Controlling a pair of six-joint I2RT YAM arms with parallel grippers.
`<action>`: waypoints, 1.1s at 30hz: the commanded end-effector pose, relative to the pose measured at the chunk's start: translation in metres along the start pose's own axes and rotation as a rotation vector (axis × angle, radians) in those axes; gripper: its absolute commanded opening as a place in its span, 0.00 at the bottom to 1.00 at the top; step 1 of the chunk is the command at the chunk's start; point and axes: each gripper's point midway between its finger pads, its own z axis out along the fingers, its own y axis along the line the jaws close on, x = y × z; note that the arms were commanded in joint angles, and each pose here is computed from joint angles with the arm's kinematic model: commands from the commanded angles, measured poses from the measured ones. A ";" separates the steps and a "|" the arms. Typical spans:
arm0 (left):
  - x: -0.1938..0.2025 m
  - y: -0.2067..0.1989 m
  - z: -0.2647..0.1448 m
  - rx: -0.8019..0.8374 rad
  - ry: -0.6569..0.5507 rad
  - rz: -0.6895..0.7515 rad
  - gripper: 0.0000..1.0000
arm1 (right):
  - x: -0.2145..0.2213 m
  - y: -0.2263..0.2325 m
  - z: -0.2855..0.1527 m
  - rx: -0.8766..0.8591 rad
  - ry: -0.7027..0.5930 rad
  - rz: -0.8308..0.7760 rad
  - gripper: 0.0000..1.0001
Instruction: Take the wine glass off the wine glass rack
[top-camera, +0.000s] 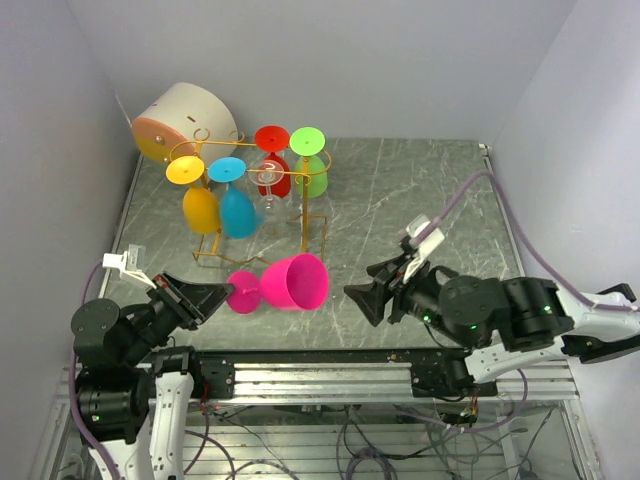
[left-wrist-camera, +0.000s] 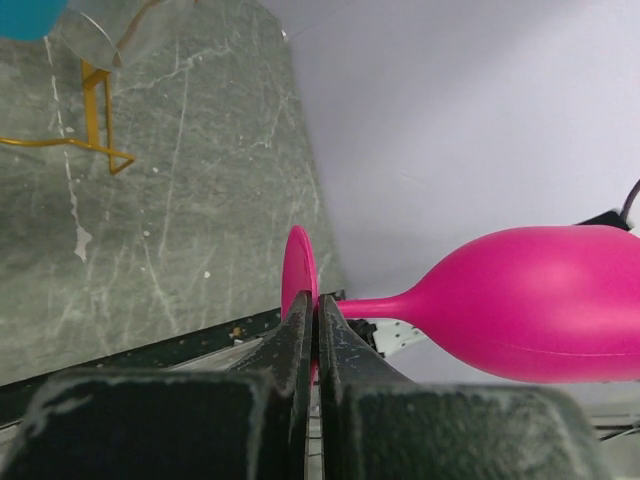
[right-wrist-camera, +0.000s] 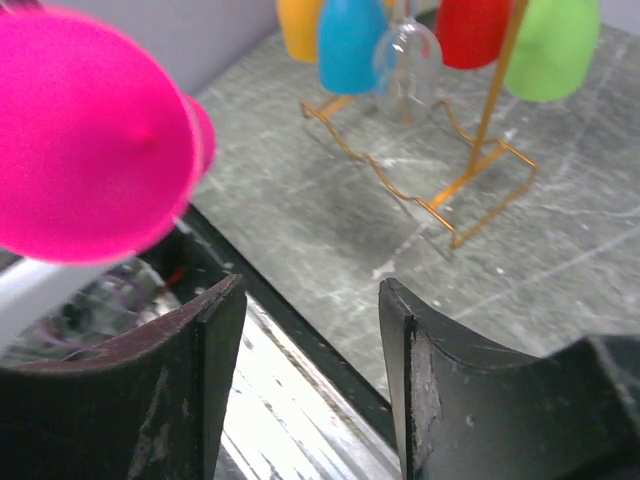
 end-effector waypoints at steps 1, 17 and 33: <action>0.007 -0.001 -0.009 -0.025 0.029 0.083 0.07 | -0.006 0.072 -0.050 -0.347 0.050 0.031 0.57; 0.003 -0.028 -0.021 0.026 0.000 0.161 0.07 | -0.028 0.097 -0.023 -0.313 0.021 -0.007 0.63; -0.056 -0.006 -0.022 -0.258 -0.200 0.193 0.33 | -0.106 -0.008 0.022 0.047 -0.137 0.096 0.00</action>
